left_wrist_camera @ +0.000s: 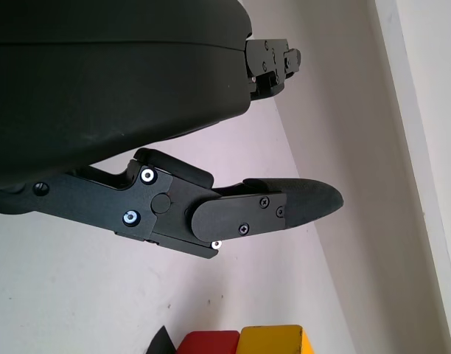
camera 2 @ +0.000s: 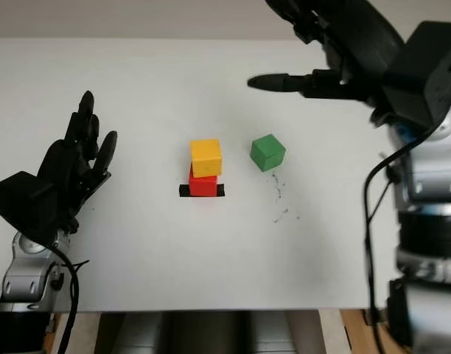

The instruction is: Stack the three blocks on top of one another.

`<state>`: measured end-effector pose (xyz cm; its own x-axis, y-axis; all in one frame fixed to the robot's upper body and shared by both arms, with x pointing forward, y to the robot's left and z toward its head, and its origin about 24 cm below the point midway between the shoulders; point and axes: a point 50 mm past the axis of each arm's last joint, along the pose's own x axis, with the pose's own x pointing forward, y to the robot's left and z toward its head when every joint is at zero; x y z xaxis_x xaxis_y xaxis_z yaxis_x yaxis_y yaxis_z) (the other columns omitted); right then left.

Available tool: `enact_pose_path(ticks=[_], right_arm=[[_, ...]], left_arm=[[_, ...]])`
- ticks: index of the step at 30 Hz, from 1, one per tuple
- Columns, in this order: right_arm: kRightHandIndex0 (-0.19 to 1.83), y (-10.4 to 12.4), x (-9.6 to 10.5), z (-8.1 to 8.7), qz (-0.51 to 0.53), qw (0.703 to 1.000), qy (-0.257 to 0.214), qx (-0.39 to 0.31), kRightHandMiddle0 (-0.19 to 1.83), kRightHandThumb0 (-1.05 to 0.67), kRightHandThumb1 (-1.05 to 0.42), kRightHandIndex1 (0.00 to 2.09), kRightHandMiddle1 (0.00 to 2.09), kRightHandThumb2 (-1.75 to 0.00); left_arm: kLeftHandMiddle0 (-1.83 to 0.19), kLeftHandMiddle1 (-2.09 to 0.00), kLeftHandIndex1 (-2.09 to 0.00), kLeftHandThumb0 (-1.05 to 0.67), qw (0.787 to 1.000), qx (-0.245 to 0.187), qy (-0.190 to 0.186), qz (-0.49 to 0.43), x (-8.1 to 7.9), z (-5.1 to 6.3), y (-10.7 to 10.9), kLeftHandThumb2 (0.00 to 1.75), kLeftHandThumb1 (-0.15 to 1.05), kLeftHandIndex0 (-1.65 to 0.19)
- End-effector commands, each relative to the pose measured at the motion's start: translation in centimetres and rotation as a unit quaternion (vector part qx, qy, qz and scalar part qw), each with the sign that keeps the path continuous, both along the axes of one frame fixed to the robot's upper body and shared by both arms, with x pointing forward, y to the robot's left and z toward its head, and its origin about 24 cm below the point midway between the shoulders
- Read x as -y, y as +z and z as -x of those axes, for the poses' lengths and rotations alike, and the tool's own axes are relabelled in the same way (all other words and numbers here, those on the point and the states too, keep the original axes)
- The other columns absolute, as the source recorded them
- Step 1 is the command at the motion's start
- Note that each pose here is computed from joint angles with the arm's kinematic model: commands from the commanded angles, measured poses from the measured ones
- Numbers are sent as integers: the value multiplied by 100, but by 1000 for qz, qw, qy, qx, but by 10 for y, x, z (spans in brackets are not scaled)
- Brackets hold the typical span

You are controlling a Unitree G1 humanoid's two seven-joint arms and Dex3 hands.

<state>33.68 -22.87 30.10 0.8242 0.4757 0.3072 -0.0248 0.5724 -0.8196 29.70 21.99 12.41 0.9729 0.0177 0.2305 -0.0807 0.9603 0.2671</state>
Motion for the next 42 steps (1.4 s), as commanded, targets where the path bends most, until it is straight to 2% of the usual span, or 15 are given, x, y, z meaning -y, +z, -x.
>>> enact_pose_path(ticks=[1,6,9,13,19,26,42], right_arm=[[39,7,5,-4,78,996,-23,26,31,-75,-78,20,61,-6],[42,8,6,-15,231,971,-49,37,36,-73,-77,14,48,-5],[39,-1,-1,-21,315,947,-54,34,36,-74,-79,9,38,-6],[37,-21,-12,-29,378,924,-42,34,41,-71,-79,6,32,-5],[35,-47,-23,-37,385,922,-27,35,43,-68,-78,5,30,-5],[32,-64,-32,-40,395,917,-26,39,42,-66,-79,4,27,-6],[22,-92,-29,-49,442,896,-36,5,49,-58,-80,2,27,-5]], left_arm=[[13,-6,-6,-69,1000,9,-1,-1,2,0,3,49,105,12],[14,-5,-5,-68,1000,8,-4,-2,2,0,4,50,105,12],[14,-5,-5,-68,1000,10,-2,-7,2,-1,4,50,105,12],[14,-5,-5,-69,1000,9,-5,-20,2,-2,5,52,105,12],[13,-6,-6,-68,1000,13,-4,-10,3,-1,5,50,105,11],[14,-5,-5,-69,1000,11,-6,-1,1,0,4,49,105,12],[14,-6,-5,-67,1000,10,-5,-3,0,2,3,50,105,13]])
